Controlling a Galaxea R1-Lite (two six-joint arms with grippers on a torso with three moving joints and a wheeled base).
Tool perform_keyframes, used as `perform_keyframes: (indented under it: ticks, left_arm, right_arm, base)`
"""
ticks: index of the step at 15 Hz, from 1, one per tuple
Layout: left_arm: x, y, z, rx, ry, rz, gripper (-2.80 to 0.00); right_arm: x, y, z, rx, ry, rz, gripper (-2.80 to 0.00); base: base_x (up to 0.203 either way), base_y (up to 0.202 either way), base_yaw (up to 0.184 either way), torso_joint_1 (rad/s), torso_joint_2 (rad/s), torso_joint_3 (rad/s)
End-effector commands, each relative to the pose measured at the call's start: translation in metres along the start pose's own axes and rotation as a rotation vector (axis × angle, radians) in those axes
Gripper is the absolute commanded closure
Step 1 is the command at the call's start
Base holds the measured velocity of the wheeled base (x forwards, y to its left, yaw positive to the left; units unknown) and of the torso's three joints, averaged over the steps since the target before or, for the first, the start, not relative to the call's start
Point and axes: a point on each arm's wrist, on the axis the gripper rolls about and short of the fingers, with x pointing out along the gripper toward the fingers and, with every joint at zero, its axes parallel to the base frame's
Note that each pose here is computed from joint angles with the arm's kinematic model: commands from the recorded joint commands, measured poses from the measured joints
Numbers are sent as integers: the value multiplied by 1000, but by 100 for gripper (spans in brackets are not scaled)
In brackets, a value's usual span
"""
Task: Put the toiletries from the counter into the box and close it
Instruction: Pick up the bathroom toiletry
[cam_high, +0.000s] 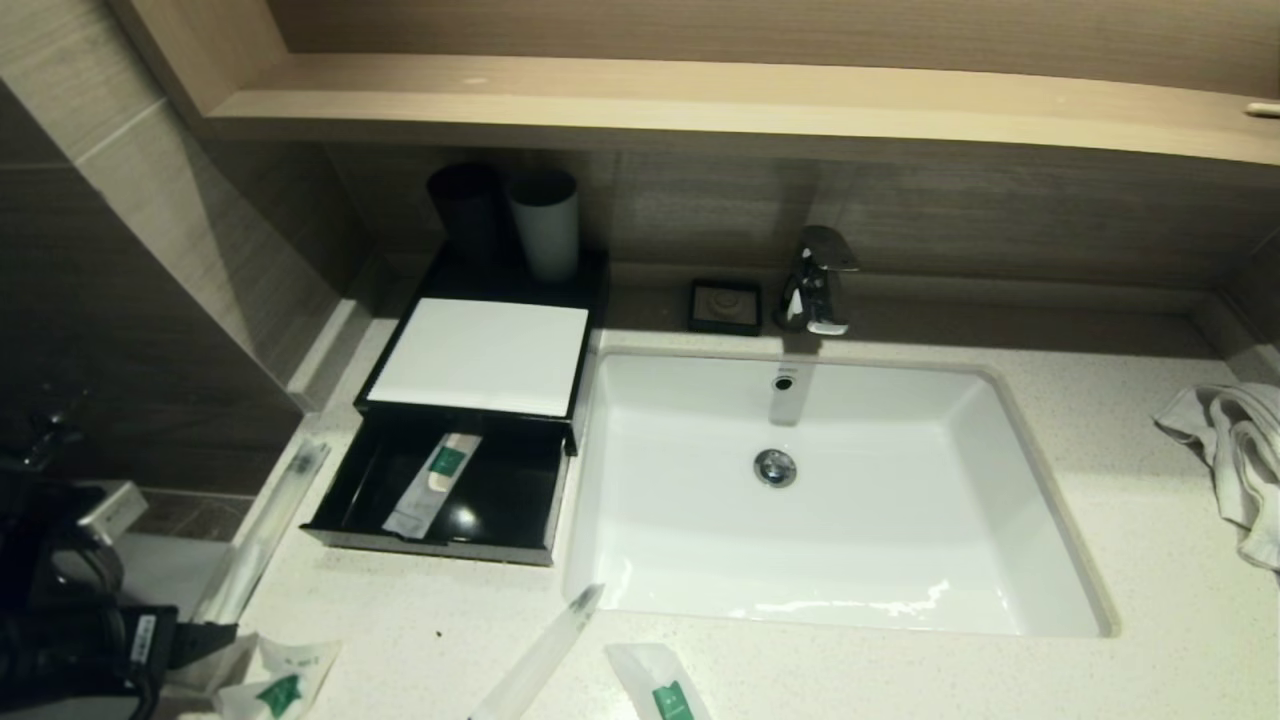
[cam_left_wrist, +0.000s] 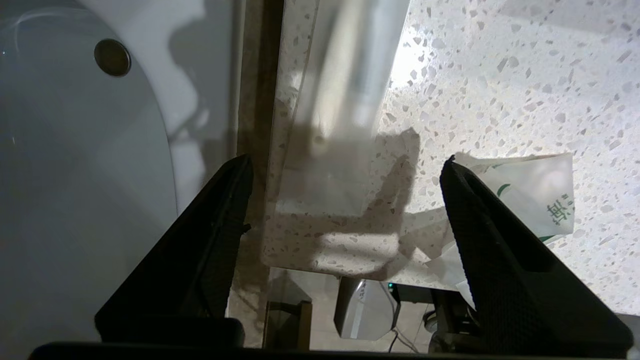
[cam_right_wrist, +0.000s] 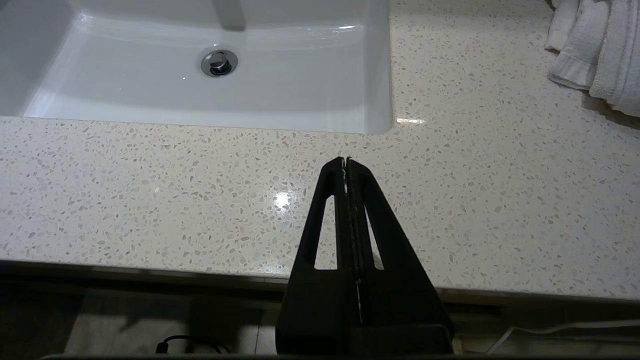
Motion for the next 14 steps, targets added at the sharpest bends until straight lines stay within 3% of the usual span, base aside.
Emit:
perform_keyframes:
  ticks: [1, 14]
  left_arm:
    - [5, 1, -3, 7, 26, -5, -280]
    - [14, 3, 0, 33, 56, -10, -280]
  right_arm:
    - [0, 0, 0, -1, 0, 1, 0]
    - [0, 0, 0, -1, 0, 1, 0]
  base:
    - [0, 0, 0, 0, 0, 0]
    - [0, 0, 0, 0, 0, 0]
